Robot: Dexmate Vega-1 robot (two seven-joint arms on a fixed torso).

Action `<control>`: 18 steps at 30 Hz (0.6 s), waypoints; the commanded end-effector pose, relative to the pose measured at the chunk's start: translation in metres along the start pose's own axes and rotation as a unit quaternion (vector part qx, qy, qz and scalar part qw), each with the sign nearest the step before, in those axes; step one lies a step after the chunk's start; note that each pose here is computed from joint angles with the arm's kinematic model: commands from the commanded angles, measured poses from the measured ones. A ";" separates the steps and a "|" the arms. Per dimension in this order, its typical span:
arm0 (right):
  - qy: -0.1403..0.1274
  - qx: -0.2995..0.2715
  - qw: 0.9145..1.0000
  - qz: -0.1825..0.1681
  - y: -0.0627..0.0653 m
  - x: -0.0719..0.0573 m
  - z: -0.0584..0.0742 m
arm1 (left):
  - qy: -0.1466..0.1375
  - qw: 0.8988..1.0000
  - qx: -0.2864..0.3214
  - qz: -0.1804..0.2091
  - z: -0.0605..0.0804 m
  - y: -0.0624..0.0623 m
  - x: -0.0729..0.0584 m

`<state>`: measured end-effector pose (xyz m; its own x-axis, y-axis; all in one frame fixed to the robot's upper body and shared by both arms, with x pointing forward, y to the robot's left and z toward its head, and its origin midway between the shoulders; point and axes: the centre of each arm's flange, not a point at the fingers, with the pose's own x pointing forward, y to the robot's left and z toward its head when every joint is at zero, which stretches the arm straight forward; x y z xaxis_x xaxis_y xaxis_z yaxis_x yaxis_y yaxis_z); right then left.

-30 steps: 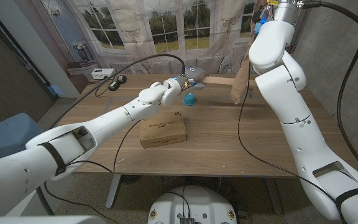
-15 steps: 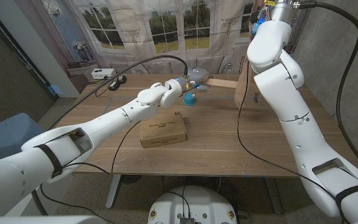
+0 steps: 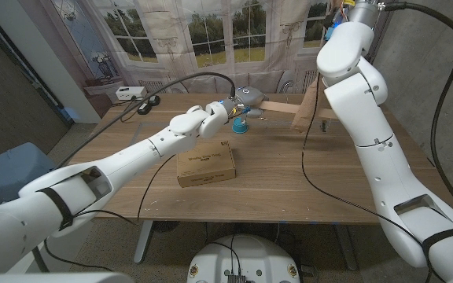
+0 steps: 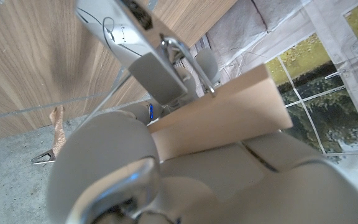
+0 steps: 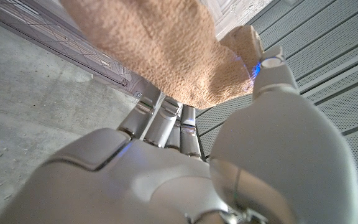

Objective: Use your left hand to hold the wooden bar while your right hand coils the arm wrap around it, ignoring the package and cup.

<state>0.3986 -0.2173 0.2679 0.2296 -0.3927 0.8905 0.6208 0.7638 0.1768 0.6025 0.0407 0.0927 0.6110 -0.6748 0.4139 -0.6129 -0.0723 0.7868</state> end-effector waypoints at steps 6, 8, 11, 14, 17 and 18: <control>0.110 0.013 0.994 0.017 0.002 0.023 -0.057 | -0.009 0.999 -0.019 0.025 0.002 0.004 -0.016; 0.121 0.014 0.992 0.023 0.002 0.022 -0.065 | -0.007 0.999 -0.020 0.029 0.001 0.005 -0.019; 0.136 0.009 0.990 0.026 0.000 0.022 -0.078 | -0.007 0.999 -0.024 0.032 0.001 0.008 -0.022; 0.153 0.014 0.988 0.020 -0.003 0.022 -0.091 | -0.009 0.999 -0.025 0.036 0.002 0.010 -0.025; 0.170 0.017 0.985 0.013 -0.008 0.023 -0.102 | -0.014 0.999 -0.031 0.037 0.004 0.012 -0.027; 0.176 0.018 0.984 0.010 -0.009 0.024 -0.105 | -0.016 0.999 -0.032 0.036 0.005 0.012 -0.027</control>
<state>0.4509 -0.2588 0.2603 0.4091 -0.4731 0.7803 0.6044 0.7811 0.1567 0.5875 0.0504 0.0897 0.5702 -0.6885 0.4481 -0.6241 -0.0085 0.7813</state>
